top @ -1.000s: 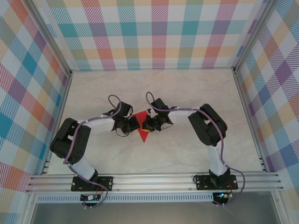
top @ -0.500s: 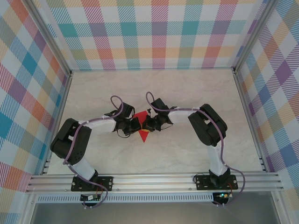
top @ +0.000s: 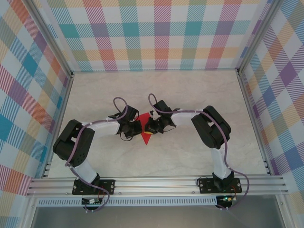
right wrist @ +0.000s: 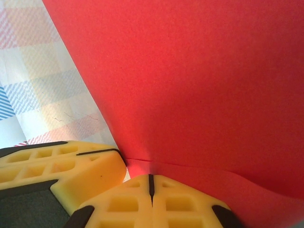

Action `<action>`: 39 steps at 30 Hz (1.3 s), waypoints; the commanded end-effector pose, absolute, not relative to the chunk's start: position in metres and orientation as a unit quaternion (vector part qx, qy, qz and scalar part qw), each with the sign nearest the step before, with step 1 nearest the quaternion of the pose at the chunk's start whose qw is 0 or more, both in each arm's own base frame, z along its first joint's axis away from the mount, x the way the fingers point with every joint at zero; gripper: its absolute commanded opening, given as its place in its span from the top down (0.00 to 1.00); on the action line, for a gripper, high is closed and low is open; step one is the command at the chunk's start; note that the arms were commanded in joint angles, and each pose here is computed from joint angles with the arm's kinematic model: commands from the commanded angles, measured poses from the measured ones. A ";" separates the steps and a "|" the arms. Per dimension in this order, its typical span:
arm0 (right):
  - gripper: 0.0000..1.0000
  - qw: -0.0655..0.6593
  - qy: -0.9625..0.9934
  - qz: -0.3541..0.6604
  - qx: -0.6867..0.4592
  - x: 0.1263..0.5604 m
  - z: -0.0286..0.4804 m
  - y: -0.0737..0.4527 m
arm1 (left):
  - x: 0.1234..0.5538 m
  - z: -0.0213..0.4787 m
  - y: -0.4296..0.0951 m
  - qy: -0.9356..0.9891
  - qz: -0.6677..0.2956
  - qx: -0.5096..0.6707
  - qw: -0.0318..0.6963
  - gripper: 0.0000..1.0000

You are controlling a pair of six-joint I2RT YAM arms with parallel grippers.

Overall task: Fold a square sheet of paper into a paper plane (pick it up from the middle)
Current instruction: Third fold the triangle at the center of the table.

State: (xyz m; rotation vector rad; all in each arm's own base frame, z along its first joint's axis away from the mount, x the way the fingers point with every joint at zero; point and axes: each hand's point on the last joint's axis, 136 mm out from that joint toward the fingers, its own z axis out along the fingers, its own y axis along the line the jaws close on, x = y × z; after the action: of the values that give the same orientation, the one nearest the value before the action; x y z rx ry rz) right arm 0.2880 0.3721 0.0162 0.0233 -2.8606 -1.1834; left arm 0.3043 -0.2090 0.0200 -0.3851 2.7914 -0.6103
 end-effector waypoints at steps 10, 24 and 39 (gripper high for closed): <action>0.99 0.047 -0.948 -0.316 -0.011 0.270 -0.021 0.347 | 0.311 0.051 -0.218 0.946 -0.253 -0.132 0.154 0.96; 1.00 0.049 -0.948 -0.315 -0.014 0.269 -0.022 0.346 | 0.304 0.013 -0.217 0.955 -0.232 -0.147 0.112 1.00; 0.97 0.003 -0.910 -0.414 0.030 0.278 0.061 0.371 | 0.292 -0.006 -0.201 0.965 -0.191 -0.153 0.098 1.00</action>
State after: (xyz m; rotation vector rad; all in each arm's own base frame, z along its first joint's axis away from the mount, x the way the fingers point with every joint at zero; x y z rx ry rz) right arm 0.2823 0.3686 0.0333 0.0377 -2.8596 -1.2181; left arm 0.3078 -0.2190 0.0194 -0.4094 2.7822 -0.6920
